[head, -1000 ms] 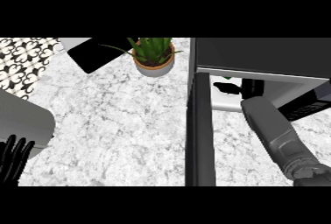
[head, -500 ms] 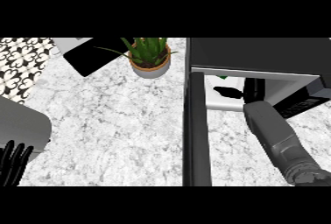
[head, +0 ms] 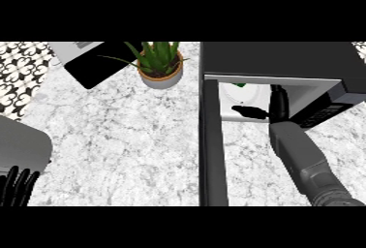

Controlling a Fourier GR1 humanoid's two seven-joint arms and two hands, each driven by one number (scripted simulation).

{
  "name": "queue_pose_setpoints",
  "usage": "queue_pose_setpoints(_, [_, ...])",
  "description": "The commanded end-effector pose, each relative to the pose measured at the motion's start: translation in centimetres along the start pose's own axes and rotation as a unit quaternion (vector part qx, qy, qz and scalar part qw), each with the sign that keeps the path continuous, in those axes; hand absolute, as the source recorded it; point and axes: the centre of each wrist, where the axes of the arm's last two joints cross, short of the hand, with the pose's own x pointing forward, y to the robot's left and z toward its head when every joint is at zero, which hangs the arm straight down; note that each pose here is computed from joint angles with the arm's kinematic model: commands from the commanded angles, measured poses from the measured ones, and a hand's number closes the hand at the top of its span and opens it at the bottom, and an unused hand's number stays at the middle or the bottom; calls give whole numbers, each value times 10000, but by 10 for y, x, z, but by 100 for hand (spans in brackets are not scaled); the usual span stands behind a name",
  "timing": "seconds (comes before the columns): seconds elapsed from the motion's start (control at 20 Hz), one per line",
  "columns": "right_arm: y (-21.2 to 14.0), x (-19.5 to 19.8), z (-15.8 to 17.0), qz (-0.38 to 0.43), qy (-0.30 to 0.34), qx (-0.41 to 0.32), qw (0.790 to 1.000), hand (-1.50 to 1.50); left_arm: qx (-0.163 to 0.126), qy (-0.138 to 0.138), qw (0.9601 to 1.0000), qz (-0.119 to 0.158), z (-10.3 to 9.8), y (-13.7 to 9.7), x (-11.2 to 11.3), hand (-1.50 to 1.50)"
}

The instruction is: Pick up the milk, place it into the microwave and close the microwave

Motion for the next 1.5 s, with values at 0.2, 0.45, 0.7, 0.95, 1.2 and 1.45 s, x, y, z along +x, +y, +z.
queue_pose_setpoints(0.2, [8,-24,51,-935,114,186,9954,-150,-320,87,9995,-1,19,-29,8,-150])
queue_pose_setpoints(0.45, [9,-28,65,-1830,91,679,9807,-150,-828,105,9953,496,9,-30,-7,-150])
queue_pose_setpoints(0.7, [20,-36,113,-2410,42,886,9665,-150,-1094,291,9920,556,9,-38,1,-150])
queue_pose_setpoints(0.95, [17,-29,130,-2643,-60,800,9611,-150,-1595,215,9851,607,-5,-49,-1,-150])
queue_pose_setpoints(1.2, [-26,-43,180,-2546,25,791,9638,-150,-2064,241,9773,415,-18,-79,3,150])
queue_pose_setpoints(1.45, [-74,-33,185,-2941,-39,572,9540,-150,-2296,273,9727,174,-50,-101,-13,150])
